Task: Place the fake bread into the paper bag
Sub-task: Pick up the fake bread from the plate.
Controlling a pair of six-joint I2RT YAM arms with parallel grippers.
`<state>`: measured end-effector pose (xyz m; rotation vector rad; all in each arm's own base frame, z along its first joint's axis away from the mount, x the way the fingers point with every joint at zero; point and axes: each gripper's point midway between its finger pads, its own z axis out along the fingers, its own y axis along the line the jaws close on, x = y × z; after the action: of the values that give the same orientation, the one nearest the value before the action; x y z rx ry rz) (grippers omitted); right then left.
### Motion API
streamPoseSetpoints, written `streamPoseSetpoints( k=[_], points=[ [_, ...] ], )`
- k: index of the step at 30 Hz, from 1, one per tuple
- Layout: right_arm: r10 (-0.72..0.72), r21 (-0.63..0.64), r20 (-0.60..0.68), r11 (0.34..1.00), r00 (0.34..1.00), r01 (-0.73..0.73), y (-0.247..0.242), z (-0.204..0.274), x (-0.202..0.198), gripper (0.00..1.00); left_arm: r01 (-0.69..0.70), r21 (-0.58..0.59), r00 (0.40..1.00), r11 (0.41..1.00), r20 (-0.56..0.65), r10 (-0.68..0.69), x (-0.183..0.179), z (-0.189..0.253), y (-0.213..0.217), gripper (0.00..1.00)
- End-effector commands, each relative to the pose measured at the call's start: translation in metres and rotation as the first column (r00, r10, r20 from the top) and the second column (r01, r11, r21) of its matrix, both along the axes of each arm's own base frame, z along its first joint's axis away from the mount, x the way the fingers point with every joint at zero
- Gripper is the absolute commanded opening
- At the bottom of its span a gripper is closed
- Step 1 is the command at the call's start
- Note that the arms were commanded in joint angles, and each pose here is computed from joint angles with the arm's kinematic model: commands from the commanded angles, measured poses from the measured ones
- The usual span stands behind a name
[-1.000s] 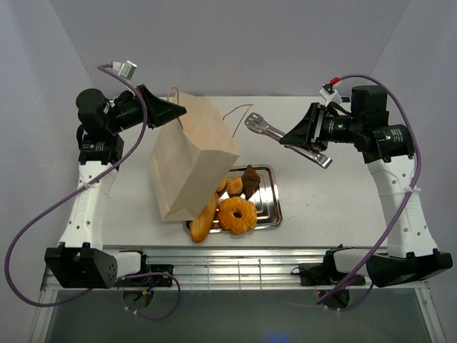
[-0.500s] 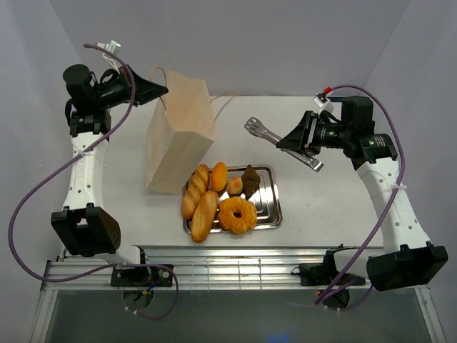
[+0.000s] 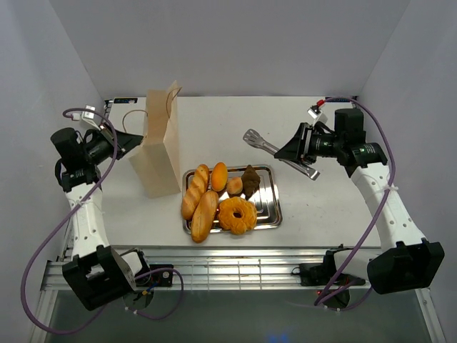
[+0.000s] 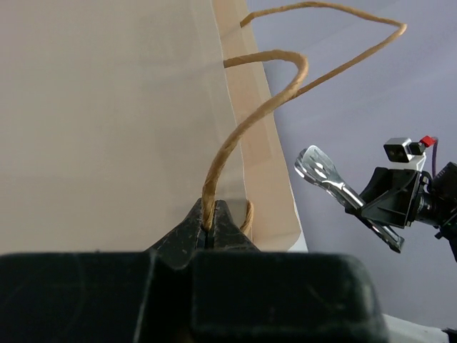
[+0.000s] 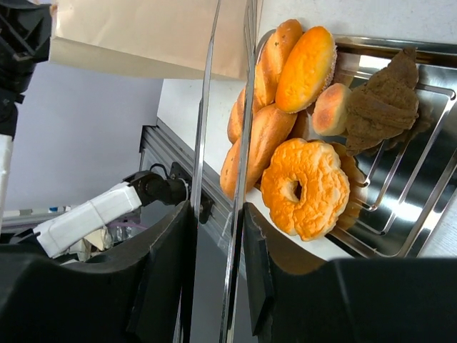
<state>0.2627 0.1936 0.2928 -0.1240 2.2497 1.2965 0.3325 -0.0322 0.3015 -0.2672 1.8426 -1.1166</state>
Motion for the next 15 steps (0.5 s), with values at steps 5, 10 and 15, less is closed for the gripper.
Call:
streamPoseSetpoints(
  k=[5,10,15],
  points=[
    [0.017,-0.043,0.049,0.999,0.999,-0.015,-0.005,-0.026,-0.008,0.4,-0.136,0.105,0.991,0.985,0.024,0.135,-0.013,-0.002,0.01,0.0],
    [-0.029,-0.131,0.019,0.991,0.999,0.031,-0.018,-0.055,-0.012,0.41,-0.237,0.123,0.971,0.964,0.073,0.23,-0.013,0.014,0.02,0.0],
    [-0.067,-0.191,-0.018,0.98,0.998,0.062,-0.028,-0.084,-0.021,0.42,-0.335,0.149,0.941,0.93,0.092,0.324,-0.013,0.025,0.033,0.0]
  ],
)
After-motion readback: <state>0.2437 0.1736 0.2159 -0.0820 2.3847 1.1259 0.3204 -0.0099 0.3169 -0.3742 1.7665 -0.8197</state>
